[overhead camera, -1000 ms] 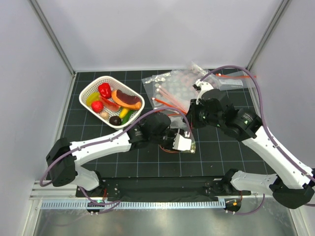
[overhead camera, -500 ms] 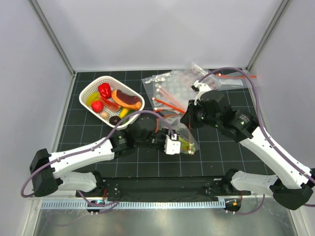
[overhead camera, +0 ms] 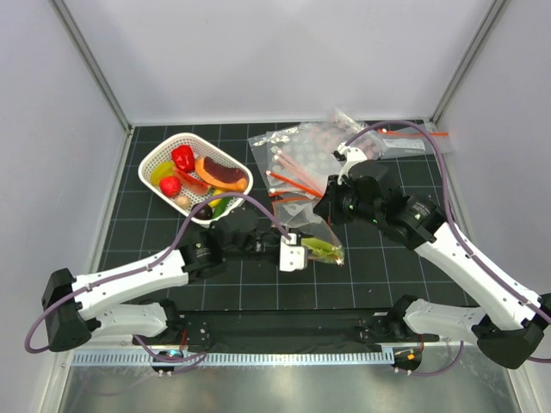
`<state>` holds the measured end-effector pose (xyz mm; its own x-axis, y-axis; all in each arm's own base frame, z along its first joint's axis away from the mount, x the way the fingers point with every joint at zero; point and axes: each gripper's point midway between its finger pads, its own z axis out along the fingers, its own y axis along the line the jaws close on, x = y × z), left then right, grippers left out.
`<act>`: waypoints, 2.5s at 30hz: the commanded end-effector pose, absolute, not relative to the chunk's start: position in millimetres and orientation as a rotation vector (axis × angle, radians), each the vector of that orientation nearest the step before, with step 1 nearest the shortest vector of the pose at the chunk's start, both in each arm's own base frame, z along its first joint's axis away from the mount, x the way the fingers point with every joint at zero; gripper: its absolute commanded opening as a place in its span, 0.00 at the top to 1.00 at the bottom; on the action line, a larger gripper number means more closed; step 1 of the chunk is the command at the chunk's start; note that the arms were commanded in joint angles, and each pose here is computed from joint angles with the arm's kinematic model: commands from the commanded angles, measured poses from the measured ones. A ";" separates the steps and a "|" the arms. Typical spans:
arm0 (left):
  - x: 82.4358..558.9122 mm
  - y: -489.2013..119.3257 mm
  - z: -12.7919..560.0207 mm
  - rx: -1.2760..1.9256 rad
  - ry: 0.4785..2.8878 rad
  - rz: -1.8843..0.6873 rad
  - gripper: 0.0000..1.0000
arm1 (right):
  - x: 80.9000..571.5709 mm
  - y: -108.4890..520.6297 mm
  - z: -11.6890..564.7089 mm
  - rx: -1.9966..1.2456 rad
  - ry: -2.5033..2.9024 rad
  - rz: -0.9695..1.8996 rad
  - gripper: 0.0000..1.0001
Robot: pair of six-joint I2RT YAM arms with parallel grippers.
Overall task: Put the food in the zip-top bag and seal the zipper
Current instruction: Place the fake vegetable in the zipper food storage bag.
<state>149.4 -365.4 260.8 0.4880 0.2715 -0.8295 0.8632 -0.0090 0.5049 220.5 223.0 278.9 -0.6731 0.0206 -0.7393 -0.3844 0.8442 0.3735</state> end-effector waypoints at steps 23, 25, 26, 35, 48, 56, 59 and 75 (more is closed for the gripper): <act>134.7 -404.5 275.4 1.495 0.987 -0.732 0.66 | 228.3 240.7 288.6 -0.293 2.170 0.744 0.99; 133.7 -404.4 279.8 1.480 0.972 -0.740 0.66 | 228.6 240.9 287.7 -0.293 2.171 0.743 0.99; 132.1 -403.7 279.3 1.479 0.970 -0.749 0.61 | 228.7 240.9 286.9 -0.295 2.174 0.741 0.99; 120.6 -403.2 290.3 1.452 0.918 -0.819 0.59 | 229.1 241.4 287.2 -0.293 2.171 0.743 0.99; 125.8 -406.0 277.0 1.518 0.993 -0.792 1.00 | 228.8 237.9 287.5 -0.290 2.170 0.728 0.99; 171.2 -411.3 265.5 1.380 1.249 -0.662 1.00 | 230.6 227.1 292.3 -0.264 2.153 0.685 0.99; 179.4 -411.4 260.2 1.370 1.308 -0.653 1.00 | 232.4 219.3 294.9 -0.243 2.145 0.664 0.99; 201.0 -412.6 217.8 1.401 1.477 -0.676 1.00 | 236.2 205.8 293.5 -0.199 2.142 0.658 0.99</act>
<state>197.7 -402.1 228.9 0.1621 0.3968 -0.9035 0.9434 0.2062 0.2598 235.0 202.1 275.3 -0.6527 0.0606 -0.7552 -0.3366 0.8698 0.3607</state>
